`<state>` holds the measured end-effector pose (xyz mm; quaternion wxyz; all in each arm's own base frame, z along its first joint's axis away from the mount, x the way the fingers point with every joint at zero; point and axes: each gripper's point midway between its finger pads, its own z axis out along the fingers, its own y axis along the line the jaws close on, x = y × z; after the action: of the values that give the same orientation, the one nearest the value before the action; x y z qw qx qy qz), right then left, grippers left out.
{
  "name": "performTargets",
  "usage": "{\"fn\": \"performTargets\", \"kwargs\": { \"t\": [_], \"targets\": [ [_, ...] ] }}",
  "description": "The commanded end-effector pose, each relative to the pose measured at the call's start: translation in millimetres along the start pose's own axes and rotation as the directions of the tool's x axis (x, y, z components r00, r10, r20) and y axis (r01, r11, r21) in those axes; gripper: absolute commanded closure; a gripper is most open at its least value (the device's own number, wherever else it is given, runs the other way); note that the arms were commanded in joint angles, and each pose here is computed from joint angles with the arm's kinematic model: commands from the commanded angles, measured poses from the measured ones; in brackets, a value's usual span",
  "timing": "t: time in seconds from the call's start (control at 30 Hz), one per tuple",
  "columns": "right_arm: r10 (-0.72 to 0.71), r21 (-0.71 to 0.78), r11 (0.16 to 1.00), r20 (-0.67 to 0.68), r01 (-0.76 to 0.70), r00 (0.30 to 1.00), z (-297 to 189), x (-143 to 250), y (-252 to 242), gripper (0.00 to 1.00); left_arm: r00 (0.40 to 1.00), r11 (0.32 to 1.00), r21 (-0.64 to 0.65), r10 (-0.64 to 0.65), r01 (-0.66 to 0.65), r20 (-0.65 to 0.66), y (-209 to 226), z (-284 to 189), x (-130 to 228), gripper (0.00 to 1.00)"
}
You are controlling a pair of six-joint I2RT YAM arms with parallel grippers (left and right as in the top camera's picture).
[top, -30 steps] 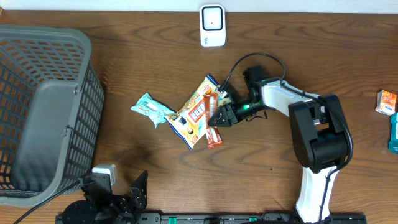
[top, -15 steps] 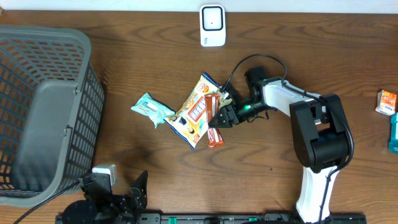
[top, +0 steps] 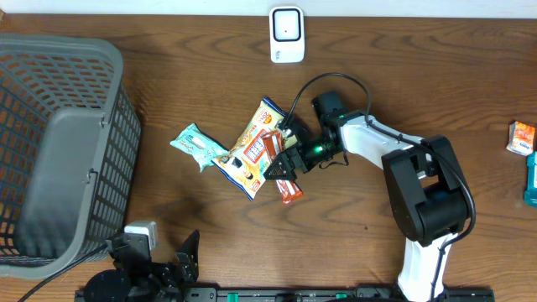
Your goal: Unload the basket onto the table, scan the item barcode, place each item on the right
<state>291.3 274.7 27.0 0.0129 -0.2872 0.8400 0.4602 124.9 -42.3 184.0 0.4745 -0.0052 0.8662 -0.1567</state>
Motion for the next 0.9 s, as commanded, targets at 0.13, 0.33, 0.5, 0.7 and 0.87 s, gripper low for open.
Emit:
{"fn": "performTargets", "kwargs": {
  "t": [0.13,0.33,0.5,0.7,0.87],
  "targets": [
    [0.236,0.225,0.955,-0.186,-0.193,0.954,12,72,-50,0.03,1.000,1.000,0.003,0.000,0.000,0.006,-1,-1,-2,0.02],
    [0.234,0.241,0.954,-0.218,-0.180,0.948,13,91,-56,0.03,1.000,1.000,0.003,0.000,0.000,0.006,-1,-1,-2,0.02],
    [0.282,0.266,0.938,-0.207,-0.224,0.937,17,103,-62,0.08,1.000,1.000,0.003,0.000,0.000,0.006,-1,-1,-2,0.02],
    [0.338,0.323,0.909,-0.199,-0.264,0.920,14,109,-69,0.53,1.000,1.000,0.003,0.000,0.000,0.006,-1,-1,-2,0.02],
    [0.357,0.346,0.896,-0.194,-0.277,0.914,13,110,-72,0.99,1.000,1.000,0.003,0.000,0.000,0.006,-1,-1,-2,0.02]
  ]
}}
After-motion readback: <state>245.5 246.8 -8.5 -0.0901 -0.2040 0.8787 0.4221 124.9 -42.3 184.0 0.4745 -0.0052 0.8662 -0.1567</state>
